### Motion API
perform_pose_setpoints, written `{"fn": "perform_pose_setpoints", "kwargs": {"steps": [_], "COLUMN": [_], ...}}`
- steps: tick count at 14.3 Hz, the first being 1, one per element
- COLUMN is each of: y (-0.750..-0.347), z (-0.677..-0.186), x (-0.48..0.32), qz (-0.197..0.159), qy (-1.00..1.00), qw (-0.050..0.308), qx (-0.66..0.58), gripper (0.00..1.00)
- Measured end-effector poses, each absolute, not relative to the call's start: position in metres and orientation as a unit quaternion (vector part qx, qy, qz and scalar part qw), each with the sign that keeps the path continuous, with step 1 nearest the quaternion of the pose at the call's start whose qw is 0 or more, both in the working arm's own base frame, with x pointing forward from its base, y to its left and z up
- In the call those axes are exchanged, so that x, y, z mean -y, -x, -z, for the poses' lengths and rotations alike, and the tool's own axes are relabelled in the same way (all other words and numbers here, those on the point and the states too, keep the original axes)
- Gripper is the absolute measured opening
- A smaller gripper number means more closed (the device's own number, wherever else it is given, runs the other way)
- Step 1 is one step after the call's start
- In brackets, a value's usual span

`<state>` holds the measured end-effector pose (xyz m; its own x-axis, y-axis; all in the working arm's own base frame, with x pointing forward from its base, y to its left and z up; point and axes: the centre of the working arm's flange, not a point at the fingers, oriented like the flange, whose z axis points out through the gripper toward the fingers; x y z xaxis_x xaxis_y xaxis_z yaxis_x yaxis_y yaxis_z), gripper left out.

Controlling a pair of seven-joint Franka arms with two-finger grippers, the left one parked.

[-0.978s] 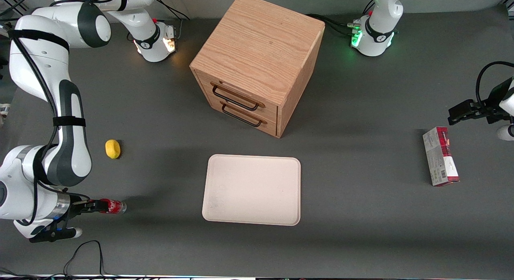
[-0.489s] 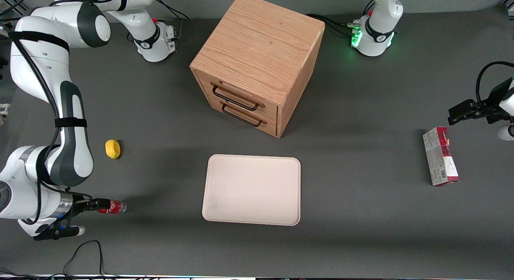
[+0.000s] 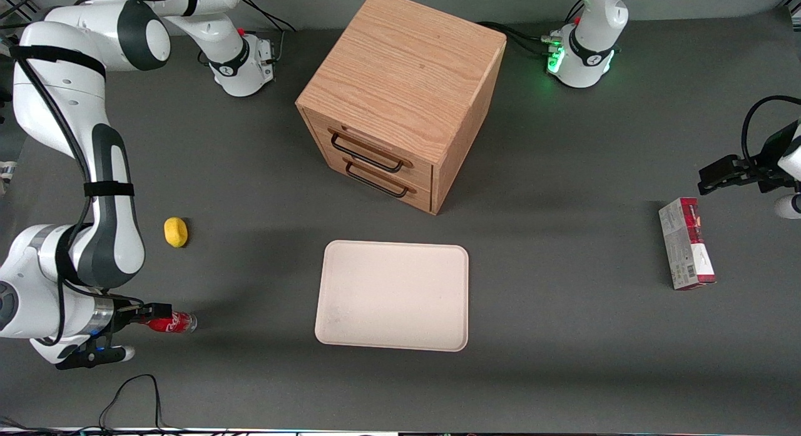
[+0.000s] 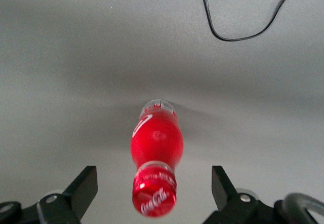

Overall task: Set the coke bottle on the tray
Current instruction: 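Move the open right gripper down over the red Coca-Cola bottle, then close the right gripper around the bottle's cap end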

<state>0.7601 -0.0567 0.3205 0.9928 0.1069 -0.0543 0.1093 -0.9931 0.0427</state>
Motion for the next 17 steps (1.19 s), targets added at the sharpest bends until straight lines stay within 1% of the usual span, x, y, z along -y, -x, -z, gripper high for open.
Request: {"fn": "perform_pose_setpoints", "kwargs": {"steps": [7,8,9,10,11,14,15,17], "y": [-0.7576,-0.7576,-0.7575,-0.7576,-0.7575,-0.7575,-0.7576,-0.7576], "z": [-0.3302,-0.3301,-0.33,-0.3301,-0.3302,-0.3304,-0.3306,-0.3309], "x": [0.058,0.058,0.0579,0.0578,0.058,0.0581,0.0579,0.0575], "qz": [0.025,0.025,0.025,0.025,0.025,0.025,0.025,0.025], "qy": [-0.998,-0.998,-0.998,-0.998,-0.998,-0.998,-0.998,-0.998], "qw": [0.023,0.023,0.023,0.023,0.023,0.023,0.023,0.023], "qx": [-0.054,-0.054,-0.054,-0.054,-0.054,-0.054,-0.054,-0.054], "gripper": [1.0,1.0,0.97,0.88,0.75,0.44,0.32,0.31]}}
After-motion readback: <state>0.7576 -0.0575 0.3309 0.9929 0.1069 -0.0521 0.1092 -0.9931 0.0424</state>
